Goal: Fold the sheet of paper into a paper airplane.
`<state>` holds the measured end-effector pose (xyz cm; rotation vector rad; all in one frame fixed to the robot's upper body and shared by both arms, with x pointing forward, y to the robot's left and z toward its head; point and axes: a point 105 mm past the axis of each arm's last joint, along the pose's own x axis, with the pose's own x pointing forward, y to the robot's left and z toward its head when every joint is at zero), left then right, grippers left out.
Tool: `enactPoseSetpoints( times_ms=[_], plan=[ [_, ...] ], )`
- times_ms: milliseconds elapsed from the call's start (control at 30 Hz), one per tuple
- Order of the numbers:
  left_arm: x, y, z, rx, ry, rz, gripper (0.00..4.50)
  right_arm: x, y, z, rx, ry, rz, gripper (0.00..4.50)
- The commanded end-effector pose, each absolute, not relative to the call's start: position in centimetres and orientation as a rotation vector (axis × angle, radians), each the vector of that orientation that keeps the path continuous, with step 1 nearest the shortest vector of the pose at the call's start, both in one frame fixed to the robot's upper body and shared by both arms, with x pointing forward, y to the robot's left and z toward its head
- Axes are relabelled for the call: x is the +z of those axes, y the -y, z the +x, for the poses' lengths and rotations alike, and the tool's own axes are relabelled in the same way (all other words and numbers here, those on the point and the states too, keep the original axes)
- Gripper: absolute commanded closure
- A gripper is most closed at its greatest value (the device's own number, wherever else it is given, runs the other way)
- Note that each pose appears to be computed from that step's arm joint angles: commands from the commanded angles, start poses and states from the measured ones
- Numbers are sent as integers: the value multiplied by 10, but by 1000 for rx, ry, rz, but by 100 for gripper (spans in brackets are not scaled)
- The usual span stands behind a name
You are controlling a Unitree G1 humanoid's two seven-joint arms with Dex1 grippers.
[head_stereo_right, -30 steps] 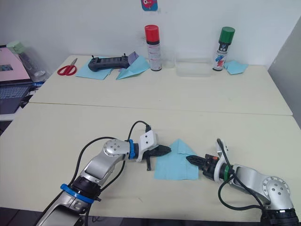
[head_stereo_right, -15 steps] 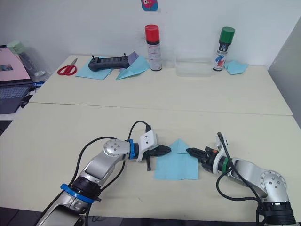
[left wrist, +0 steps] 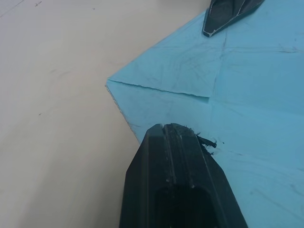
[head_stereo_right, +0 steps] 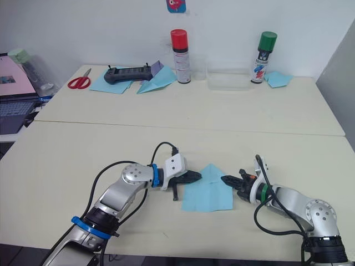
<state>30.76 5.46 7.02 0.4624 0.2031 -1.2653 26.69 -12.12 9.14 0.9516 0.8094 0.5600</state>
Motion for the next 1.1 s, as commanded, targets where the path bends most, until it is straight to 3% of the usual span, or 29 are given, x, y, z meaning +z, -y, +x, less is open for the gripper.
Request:
enactPoseSetpoints(
  times_ms=[33, 600, 700, 833, 1100],
  plan=[
    [51, -64, 310, -1229, -295, 487, 450, 109, 110, 269, 646, -771, 912, 448],
    [52, -66, 312, -1219, -293, 486, 450, 106, 74, 278, 766, -761, 835, 448],
    [52, -67, 312, -1216, -295, 486, 450, 106, 71, 278, 785, -753, 839, 389],
    [52, -68, 313, -1211, -297, 487, 450, 107, 69, 279, 795, -747, 845, 249],
    [52, -70, 313, -1207, -299, 490, 450, 120, 63, 279, 854, -721, 914, 249]
  ],
)
